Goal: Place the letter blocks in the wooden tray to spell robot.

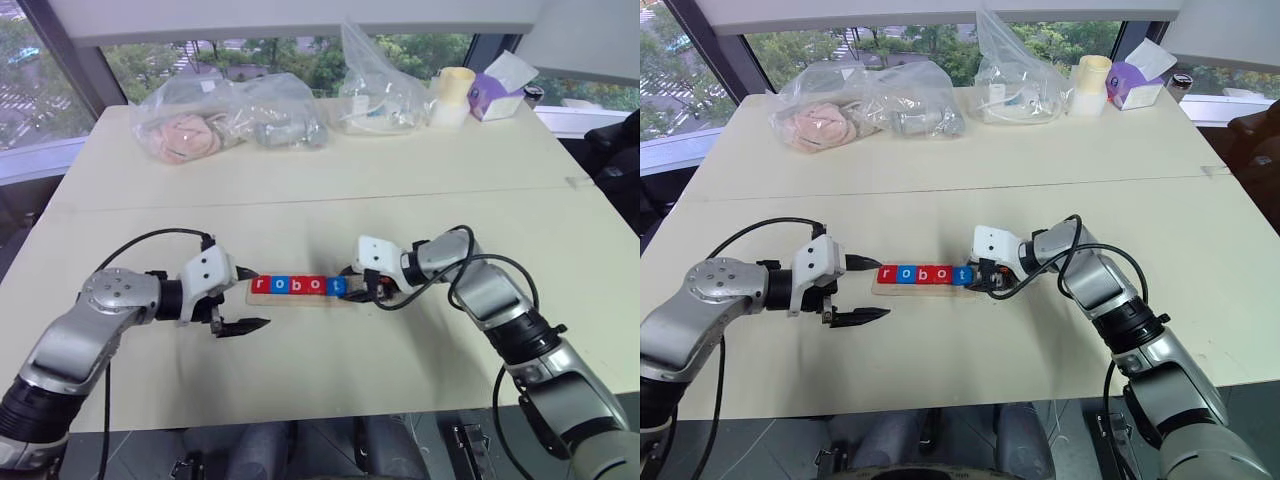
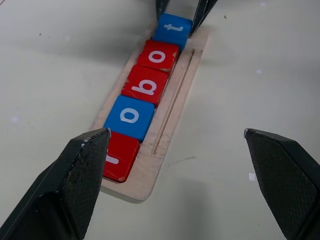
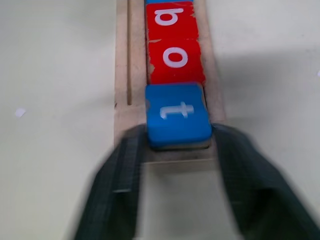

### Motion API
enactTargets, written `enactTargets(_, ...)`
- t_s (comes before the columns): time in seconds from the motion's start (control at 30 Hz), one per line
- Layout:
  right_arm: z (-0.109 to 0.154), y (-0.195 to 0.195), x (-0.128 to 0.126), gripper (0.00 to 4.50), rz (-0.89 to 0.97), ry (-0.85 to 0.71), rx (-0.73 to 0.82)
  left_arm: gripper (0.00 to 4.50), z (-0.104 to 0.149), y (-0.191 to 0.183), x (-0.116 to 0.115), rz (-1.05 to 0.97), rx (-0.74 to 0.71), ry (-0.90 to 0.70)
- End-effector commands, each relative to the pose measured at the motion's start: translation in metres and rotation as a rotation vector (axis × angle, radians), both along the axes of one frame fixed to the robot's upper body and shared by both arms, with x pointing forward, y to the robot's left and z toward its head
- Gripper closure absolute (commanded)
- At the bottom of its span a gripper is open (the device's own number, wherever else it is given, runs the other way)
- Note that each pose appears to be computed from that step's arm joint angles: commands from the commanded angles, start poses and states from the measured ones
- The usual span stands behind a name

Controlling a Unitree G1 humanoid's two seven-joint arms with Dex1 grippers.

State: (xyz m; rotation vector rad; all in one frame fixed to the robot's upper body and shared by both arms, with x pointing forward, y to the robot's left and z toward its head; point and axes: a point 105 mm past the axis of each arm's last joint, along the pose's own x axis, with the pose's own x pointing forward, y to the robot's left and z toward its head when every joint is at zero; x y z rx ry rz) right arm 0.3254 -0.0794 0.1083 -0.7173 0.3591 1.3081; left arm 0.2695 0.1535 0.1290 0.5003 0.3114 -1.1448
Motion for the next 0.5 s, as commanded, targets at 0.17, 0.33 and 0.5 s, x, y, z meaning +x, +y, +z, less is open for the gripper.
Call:
enactTargets(0.17,0.026,0.005,0.008,0.07,-0.022,-0.076,0.073,0.0,0.004,-0.005,0.0,-0.02,-0.003,-0.028)
enactTargets(0.33,0.031,0.0,0.009,0.07,-0.04,-0.118,0.076,0.0,0.005,-0.005,0.001,-0.018,-0.004,-0.028)
enactTargets(0.5,0.022,0.006,0.008,0.07,-0.03,-0.111,0.069,0.0,0.006,-0.008,0.002,-0.026,-0.007,-0.032)
